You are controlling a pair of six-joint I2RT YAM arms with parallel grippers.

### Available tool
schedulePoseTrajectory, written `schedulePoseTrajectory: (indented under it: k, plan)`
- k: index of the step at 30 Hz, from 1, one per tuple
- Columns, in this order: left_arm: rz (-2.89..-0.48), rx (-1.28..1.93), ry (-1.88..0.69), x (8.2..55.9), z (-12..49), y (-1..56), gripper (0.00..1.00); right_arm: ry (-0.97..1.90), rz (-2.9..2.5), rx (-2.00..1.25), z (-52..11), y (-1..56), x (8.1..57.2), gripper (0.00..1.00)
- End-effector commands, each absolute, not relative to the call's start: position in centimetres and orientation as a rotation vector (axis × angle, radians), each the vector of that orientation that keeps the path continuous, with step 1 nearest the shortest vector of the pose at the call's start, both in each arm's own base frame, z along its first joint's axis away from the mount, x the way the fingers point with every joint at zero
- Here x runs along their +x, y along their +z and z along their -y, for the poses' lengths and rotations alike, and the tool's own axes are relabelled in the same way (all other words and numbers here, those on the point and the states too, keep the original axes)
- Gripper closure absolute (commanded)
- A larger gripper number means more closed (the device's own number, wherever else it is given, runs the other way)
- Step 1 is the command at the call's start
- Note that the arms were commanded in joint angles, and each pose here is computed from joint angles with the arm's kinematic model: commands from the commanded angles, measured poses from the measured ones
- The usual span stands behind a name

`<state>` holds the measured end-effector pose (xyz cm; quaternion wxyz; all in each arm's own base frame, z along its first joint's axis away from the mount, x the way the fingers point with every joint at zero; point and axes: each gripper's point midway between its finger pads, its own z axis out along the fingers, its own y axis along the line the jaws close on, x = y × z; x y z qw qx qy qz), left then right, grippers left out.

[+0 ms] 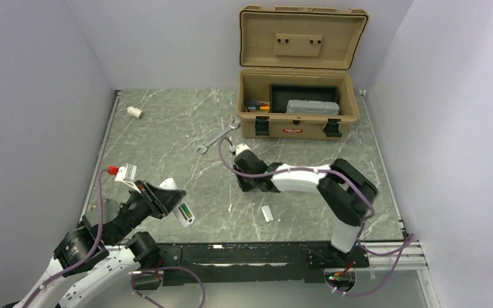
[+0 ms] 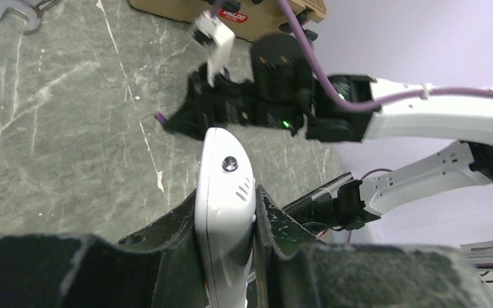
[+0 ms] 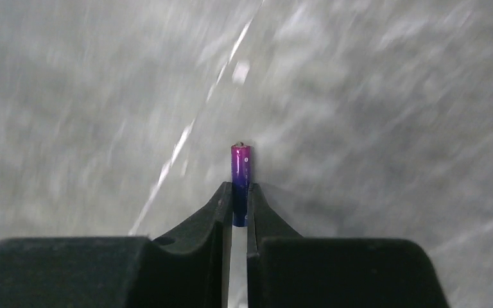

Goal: Load the batteries into the remote control

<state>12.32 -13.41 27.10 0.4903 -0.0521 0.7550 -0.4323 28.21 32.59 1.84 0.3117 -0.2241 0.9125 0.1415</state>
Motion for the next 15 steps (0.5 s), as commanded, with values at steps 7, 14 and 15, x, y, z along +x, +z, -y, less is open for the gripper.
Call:
schedulePoseTrajectory:
  k: [7,14,15]
  plan:
    - [-1.820,-0.122,-1.123,12.8,15.3,27.2,1.00,0.758,-2.084,-0.892,-31.9,9.1,16.6,1.00]
    - [-1.726,-0.127,-1.237,12.7,16.2,27.8,1.00,0.971,-1.896,-0.912,-30.1,10.4,13.0,1.00]
    - [-1.734,-0.133,-1.230,12.7,16.1,27.6,1.00,0.967,-1.907,-0.898,-29.8,10.1,12.9,1.00]
